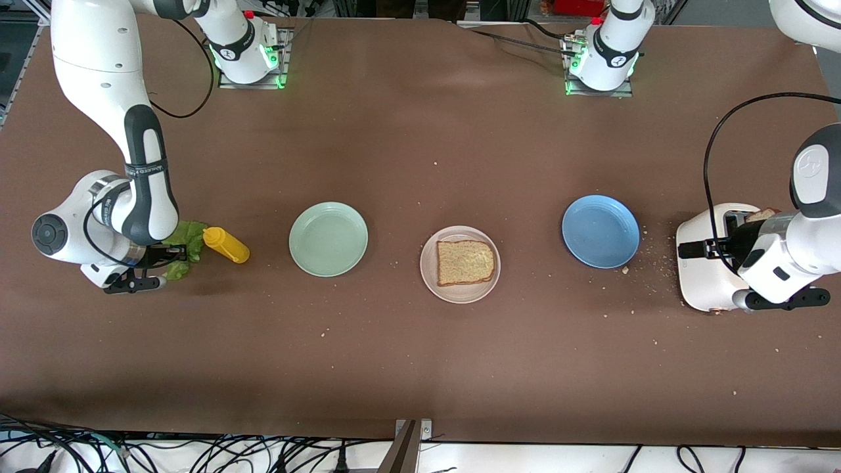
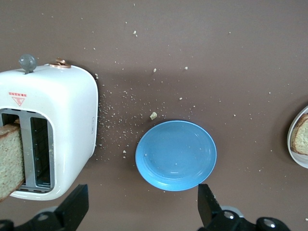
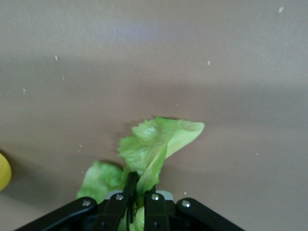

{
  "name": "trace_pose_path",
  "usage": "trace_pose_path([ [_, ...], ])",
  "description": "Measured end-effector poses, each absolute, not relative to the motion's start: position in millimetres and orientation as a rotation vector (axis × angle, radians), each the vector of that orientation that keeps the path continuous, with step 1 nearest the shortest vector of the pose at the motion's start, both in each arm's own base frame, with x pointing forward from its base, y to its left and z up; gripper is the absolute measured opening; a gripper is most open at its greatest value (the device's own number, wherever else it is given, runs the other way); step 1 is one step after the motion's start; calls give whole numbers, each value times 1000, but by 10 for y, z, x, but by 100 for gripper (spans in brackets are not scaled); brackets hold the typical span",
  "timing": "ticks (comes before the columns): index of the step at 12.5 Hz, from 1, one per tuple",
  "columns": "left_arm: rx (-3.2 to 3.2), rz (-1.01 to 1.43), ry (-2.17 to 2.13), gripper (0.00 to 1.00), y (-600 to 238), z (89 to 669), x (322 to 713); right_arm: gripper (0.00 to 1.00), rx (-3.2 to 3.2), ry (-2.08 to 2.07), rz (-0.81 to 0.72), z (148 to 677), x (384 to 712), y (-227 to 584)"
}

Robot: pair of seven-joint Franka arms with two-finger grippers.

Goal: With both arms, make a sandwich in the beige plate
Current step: 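Reach down and grasp the green lettuce leaf with the right gripper, then lift the lettuce and carry it over the toast with the right gripper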

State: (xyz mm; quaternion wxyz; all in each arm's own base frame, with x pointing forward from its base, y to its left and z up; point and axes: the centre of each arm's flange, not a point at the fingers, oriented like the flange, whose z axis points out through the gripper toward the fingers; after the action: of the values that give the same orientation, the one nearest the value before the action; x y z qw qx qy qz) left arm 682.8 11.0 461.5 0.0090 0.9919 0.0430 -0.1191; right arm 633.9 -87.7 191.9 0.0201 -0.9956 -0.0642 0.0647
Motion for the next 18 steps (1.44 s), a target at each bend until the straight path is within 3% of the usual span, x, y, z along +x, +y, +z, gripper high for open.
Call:
trace_pose_path([
  [2,3098,-372,134,100,110,4615,6828,9,-3063,-212,224,2203,6498,-878],
  [6,3098,-373,134,100,110,4615,6828,6,-3011,-254,295,3307,6801,-936],
  [11,3098,-373,135,100,110,4615,6828,6,-2996,-185,300,4499,6885,-514],
  [18,3119,-407,218,100,373,4584,6794,6,-2742,547,304,4770,6908,1247],
])
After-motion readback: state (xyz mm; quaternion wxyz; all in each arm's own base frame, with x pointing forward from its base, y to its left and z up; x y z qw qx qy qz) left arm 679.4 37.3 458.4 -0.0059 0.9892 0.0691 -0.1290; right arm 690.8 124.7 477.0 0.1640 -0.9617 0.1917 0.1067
